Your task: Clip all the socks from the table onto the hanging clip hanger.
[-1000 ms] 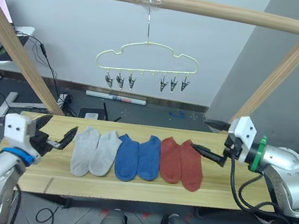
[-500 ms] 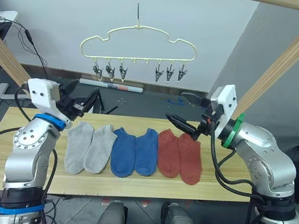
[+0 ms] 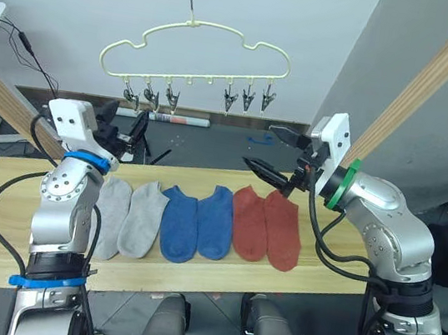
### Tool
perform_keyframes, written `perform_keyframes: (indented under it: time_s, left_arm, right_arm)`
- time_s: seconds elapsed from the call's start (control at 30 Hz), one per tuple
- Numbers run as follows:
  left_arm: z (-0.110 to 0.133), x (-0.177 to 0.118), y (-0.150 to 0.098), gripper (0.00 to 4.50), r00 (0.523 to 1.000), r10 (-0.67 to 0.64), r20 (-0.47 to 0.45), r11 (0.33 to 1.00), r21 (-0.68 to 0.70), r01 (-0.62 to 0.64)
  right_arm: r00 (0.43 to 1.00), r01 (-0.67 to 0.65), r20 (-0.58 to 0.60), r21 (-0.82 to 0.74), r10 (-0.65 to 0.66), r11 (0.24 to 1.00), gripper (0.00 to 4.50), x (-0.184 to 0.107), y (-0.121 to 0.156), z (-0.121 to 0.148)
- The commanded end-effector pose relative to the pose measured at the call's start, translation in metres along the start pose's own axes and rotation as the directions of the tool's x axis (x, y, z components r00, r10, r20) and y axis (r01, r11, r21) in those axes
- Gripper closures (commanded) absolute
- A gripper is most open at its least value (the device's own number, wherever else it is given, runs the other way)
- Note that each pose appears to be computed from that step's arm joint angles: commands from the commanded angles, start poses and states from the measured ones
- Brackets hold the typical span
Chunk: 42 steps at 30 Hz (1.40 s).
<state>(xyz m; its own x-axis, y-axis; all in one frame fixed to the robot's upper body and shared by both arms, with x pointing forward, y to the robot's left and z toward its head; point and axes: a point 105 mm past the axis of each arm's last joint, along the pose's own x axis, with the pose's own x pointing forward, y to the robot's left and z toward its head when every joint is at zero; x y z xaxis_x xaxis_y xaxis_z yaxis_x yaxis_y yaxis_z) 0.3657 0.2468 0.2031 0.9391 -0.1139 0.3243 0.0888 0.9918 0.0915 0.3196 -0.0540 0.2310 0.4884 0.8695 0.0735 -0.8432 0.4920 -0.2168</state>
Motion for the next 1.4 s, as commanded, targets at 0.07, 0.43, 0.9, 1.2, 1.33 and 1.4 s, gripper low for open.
perform_keyframes:
  time_s: [0.07,0.43,0.9,1.2,1.33,1.4]
  left_arm:
    - [0.013,0.001,0.009,1.39,0.997,0.043,0.064,0.999,0.005,-0.044]
    - [0.023,0.009,0.009,1.39,0.992,0.069,0.101,0.998,-0.022,-0.067]
    - [0.027,0.018,0.004,1.39,0.99,0.068,0.122,0.997,-0.037,-0.064]
    - [0.028,0.019,0.001,1.39,0.99,0.063,0.128,0.997,-0.05,-0.057]
    - [0.032,0.022,-0.002,2.33,0.988,0.048,0.144,0.998,-0.054,-0.041]
    - [0.034,0.023,-0.004,2.87,0.988,0.043,0.149,0.998,-0.052,-0.036]
  right_arm:
    - [0.999,0.003,0.043,-0.039,-0.001,0.999,0.0,-0.003,-0.002,0.013]
    - [0.999,0.017,0.051,-0.042,-0.014,0.999,0.0,-0.003,-0.01,0.016]
    - [0.992,-0.096,0.083,-0.03,0.098,0.995,0.0,-0.002,-0.001,0.025]
    - [0.99,-0.118,0.079,-0.031,0.12,0.993,0.0,-0.001,0.001,0.026]
    - [0.99,-0.118,0.075,-0.03,0.12,0.993,0.0,-0.002,0.001,0.025]
    - [0.99,-0.117,0.073,-0.028,0.119,0.993,0.0,-0.002,0.001,0.024]
